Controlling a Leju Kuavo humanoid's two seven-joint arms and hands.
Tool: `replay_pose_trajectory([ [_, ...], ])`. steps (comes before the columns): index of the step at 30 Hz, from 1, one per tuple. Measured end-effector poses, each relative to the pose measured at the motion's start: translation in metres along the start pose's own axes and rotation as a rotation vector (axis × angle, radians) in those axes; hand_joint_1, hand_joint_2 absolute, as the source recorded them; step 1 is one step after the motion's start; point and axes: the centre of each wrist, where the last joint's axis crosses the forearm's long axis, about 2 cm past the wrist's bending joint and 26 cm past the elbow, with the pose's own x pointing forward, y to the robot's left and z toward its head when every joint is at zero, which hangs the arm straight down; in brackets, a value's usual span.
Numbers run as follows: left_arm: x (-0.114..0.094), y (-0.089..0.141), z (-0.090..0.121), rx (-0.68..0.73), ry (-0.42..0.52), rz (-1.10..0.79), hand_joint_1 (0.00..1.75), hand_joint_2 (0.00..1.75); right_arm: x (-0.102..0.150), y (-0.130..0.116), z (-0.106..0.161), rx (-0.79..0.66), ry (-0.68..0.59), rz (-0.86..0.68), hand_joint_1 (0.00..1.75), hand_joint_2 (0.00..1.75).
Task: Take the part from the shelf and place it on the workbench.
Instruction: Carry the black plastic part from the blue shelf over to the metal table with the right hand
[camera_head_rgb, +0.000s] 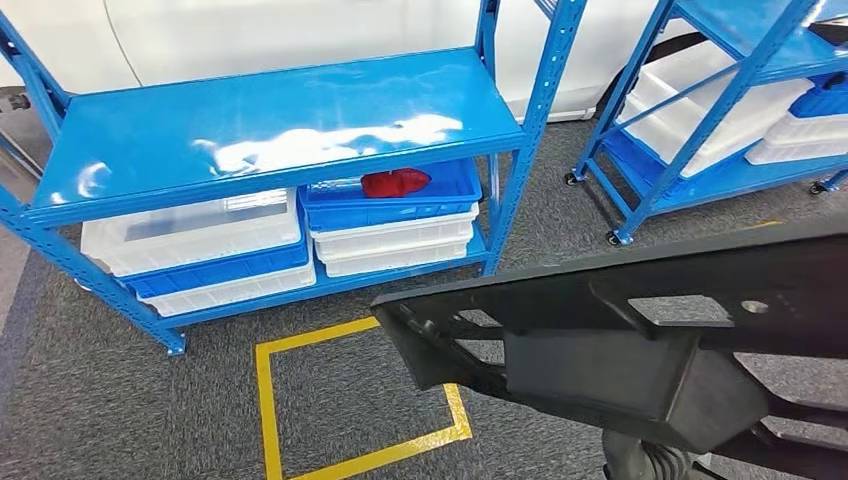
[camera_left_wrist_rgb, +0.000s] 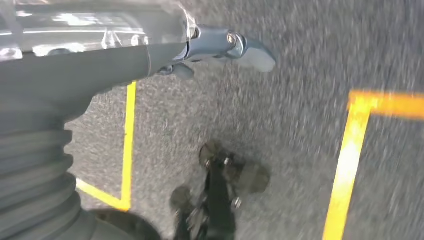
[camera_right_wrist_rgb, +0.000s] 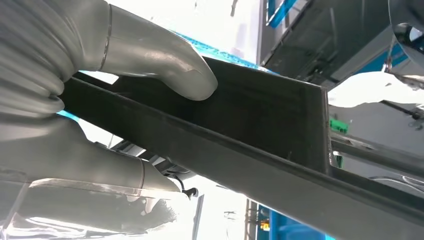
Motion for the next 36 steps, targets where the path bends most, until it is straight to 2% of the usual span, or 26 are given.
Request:
replay_pose_trajectory([
  [10, 0.009, 0.003, -0.003, -0.001, 0.003, -0.035, 0.00, 1.75, 0.003, -0.009, 0.003, 0.036, 0.017, 0.007, 1.75, 1.75],
  [18, 0.000, 0.004, -0.001, 0.023, 0.014, -0.026, 0.00, 1.75, 0.007, 0.019, 0.008, 0.070, 0.029, -0.033, 1.75, 1.75],
  [25, -0.007, -0.003, 0.003, 0.015, 0.042, -0.004, 0.00, 1.75, 0.015, 0.039, 0.009, 0.018, 0.030, -0.062, 1.75, 1.75],
  [30, -0.013, 0.004, 0.004, 0.014, 0.053, -0.011, 0.00, 1.75, 0.014, 0.045, 0.005, -0.027, 0.017, -0.059, 1.75, 1.75],
  [36, -0.005, 0.014, 0.000, -0.035, -0.001, -0.013, 0.00, 1.75, 0.011, 0.042, -0.002, -0.036, -0.014, -0.028, 1.75, 1.75],
])
